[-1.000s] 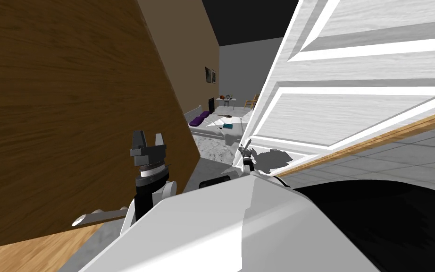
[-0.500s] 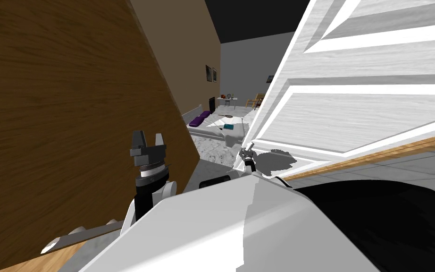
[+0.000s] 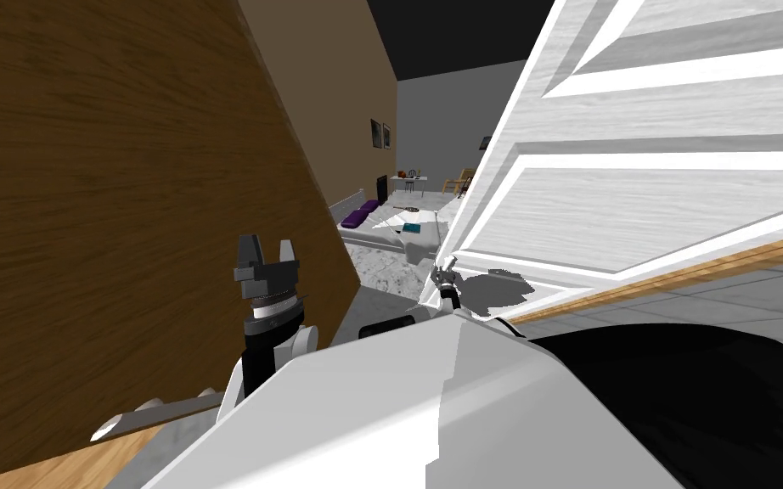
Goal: Pull the door open
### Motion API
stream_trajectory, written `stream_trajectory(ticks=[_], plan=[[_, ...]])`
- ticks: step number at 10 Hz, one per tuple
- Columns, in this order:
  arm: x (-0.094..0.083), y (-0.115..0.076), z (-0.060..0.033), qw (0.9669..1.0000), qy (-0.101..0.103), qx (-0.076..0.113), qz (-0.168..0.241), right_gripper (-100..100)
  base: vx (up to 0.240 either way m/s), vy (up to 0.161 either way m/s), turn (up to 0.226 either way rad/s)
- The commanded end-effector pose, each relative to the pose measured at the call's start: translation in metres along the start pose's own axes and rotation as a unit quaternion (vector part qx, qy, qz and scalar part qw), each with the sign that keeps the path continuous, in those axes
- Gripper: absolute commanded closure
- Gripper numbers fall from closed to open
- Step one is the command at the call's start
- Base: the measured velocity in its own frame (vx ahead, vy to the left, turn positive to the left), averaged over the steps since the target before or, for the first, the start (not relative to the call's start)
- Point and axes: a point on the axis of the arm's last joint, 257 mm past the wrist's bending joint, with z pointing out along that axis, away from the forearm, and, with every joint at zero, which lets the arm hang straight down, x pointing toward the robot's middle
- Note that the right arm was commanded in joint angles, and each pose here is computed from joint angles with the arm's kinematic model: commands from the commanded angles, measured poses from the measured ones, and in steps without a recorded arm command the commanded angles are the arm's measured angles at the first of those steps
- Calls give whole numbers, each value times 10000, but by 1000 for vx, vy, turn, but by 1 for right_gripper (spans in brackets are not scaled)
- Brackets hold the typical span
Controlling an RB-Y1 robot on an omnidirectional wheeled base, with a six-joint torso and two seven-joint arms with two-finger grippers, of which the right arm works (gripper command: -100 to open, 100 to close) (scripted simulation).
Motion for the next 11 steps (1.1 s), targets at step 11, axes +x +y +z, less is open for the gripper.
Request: stream_trajectory(ticks=[11], plan=[[-17, -434, -79, 9964, -44, 848, 33, 100, -201, -12, 67]])
